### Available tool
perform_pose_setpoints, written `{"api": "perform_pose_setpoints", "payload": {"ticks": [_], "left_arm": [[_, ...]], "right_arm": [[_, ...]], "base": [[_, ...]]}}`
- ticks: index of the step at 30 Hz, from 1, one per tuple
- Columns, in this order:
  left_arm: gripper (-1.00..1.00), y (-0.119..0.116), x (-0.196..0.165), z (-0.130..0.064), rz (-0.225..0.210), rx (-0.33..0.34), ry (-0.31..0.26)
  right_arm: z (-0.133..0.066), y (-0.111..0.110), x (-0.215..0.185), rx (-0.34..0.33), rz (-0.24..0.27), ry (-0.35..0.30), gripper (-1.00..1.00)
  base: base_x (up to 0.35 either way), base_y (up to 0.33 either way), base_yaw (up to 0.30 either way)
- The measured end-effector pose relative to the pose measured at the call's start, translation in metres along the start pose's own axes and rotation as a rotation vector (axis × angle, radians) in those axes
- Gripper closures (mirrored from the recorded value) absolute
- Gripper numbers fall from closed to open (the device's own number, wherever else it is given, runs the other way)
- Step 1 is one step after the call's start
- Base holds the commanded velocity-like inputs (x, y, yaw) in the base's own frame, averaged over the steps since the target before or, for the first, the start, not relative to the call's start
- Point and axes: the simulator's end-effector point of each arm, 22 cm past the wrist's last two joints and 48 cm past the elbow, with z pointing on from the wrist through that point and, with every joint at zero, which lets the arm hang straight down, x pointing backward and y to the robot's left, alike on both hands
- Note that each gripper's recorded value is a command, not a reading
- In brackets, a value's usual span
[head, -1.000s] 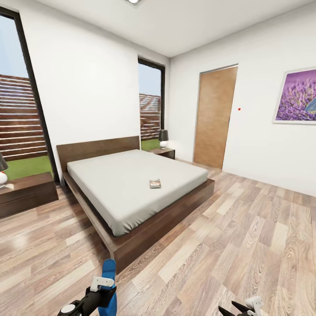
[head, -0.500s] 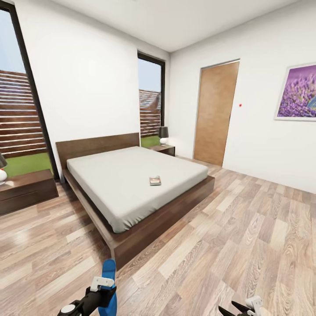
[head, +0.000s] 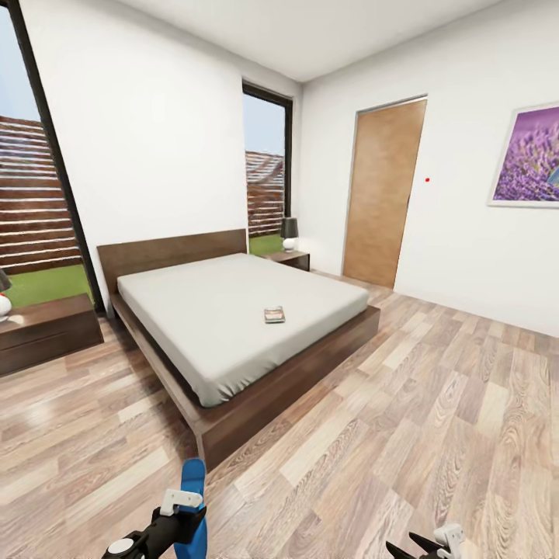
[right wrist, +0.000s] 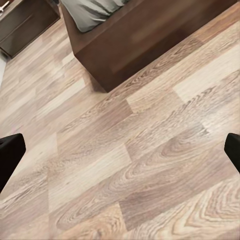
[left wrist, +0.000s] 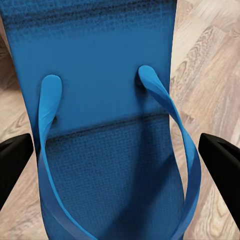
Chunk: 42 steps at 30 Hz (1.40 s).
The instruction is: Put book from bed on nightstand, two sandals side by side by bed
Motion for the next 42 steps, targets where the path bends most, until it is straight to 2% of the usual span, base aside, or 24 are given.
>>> {"api": "perform_pose_setpoints", "payload": {"ticks": [42], "left_arm": [[1.00, 0.001, 0.032, 0.008, -0.017, 0.002, 0.064]], "right_arm": [[0.003, -0.006, 0.027, 0.011, 0.040, 0.051, -1.00]], "base": [[0.000, 0.000, 0.000]]}}
